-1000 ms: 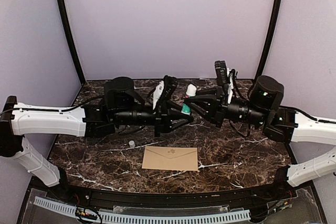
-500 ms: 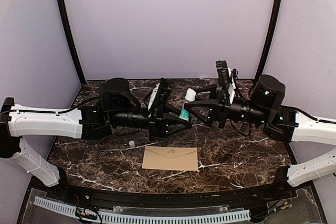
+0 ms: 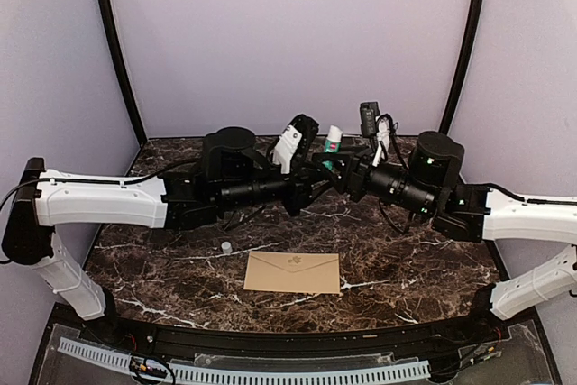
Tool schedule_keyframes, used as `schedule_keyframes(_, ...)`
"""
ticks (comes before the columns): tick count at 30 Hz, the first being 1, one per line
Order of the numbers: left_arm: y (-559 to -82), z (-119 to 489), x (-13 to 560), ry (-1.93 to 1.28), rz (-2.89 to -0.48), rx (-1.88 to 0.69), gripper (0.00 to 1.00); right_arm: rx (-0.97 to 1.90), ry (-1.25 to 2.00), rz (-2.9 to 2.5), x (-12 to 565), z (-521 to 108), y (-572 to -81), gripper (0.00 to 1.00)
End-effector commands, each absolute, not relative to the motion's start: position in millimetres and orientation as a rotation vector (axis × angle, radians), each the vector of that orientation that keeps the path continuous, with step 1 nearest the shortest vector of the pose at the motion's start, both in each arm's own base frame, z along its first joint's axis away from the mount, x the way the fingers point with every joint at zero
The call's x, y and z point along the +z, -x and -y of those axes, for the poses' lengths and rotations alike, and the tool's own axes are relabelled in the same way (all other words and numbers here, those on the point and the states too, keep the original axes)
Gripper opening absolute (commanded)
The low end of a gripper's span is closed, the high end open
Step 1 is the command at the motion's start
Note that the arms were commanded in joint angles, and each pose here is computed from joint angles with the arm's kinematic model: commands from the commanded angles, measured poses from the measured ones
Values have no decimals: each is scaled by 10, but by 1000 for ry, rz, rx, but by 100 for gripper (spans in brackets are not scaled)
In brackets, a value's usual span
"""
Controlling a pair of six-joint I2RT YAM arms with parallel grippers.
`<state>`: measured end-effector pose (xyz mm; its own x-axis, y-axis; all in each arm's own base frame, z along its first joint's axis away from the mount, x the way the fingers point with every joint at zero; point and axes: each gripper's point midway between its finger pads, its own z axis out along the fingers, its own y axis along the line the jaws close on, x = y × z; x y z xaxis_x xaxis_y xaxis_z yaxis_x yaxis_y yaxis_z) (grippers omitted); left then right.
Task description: Place the letter into the envelope and seal it
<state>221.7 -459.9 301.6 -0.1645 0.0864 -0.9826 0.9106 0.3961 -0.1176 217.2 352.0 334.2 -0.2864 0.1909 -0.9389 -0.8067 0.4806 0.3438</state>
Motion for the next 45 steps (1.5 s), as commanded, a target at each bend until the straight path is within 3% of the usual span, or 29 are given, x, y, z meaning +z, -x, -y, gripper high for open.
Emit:
schedule_keyframes(1,-2371,4558,3197,-817,-1569,-883,2,1045,417,-1534,3533,-3465,-2332,31)
schedule_keyframes(11,-2367,4556,3153,-823,-1576,-881,2,1016,386,-1541,3493,-3431,-2383,30)
schedule_keyframes(16,-2330,4544,3163,-834,-1568,-895,2,1018,425,-1548,3434,-3469,-2351,0)
schedule_keyframes(21,-2034,4545,3237,-942,-1494,-1025,2,1089,628,-1490,3441,-3572,-2076,0)
schedule_keyframes(30,-933,4362,3473,-1328,-1142,-1502,2,1259,946,-1332,3470,-3554,-1555,0)
schedule_keyframes(35,-870,4348,3495,-1345,-1119,-1547,2,1282,965,-1338,3476,-3566,-1538,0)
schedule_keyframes(37,-943,4374,3485,-1311,-1148,-1520,2,1275,941,-1348,3497,-3555,-1568,13)
schedule_keyframes(41,-1273,4449,3467,-1161,-1256,-1396,2,1226,828,-1385,3555,-3487,-1727,49)
schedule_keyframes(45,-1672,4532,3430,-996,-1384,-1268,2,1169,698,-1422,3567,-3413,-1923,57)
